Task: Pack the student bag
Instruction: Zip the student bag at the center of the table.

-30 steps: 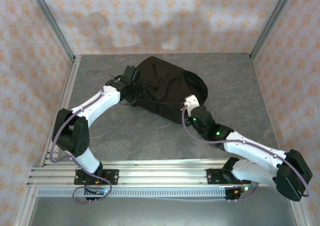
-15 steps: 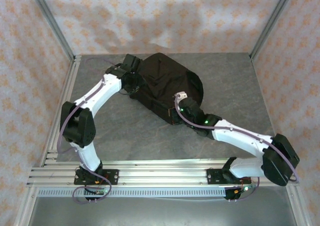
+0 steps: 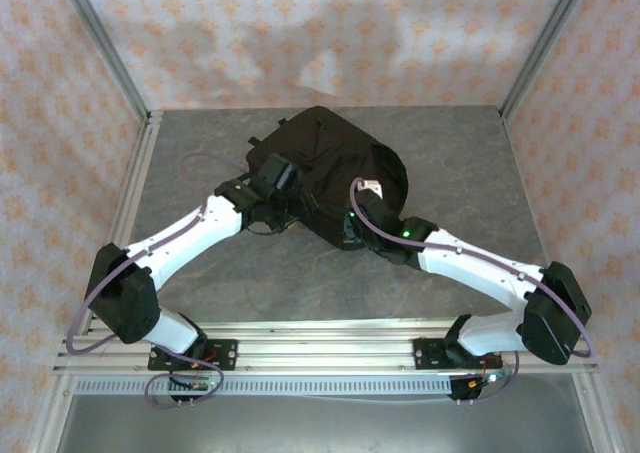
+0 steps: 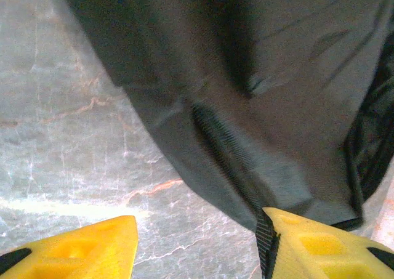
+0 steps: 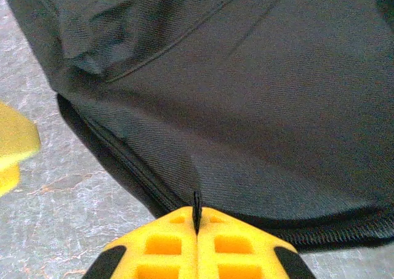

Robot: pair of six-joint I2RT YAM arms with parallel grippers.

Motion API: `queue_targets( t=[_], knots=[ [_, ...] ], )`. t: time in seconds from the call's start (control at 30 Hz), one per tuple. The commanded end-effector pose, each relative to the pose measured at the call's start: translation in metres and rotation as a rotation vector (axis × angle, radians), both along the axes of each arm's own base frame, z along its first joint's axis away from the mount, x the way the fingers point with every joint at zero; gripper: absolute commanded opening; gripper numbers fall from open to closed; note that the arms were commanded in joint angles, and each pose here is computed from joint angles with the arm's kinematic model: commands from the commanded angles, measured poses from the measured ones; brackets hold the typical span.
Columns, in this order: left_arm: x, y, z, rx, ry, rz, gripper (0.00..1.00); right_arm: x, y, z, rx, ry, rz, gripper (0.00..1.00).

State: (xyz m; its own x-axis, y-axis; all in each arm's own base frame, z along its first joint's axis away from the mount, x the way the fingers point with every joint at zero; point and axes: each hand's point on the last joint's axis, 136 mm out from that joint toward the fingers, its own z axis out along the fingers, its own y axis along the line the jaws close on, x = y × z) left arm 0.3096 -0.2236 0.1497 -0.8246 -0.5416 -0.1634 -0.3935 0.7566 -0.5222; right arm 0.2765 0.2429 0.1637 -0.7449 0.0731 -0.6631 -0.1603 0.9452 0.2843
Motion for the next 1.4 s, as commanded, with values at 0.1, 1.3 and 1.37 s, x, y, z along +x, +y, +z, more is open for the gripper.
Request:
queue_targets(
  t=[0.1, 1.3, 1.37],
  knots=[
    [0.012, -0.013, -0.004, -0.035, -0.032, 0.059, 0.52, -0.002, -0.017, 0.01, -0.027, -0.003, -0.083, 0.0],
    [0.033, -0.022, -0.022, 0.066, -0.041, 0.049, 0.0, 0.004, -0.058, -0.003, -0.28, -0.057, -0.154, 0.0],
    [0.035, -0.016, -0.025, 0.077, -0.034, 0.061, 0.0, 0.004, -0.062, -0.002, -0.306, -0.062, -0.153, 0.0]
  ],
)
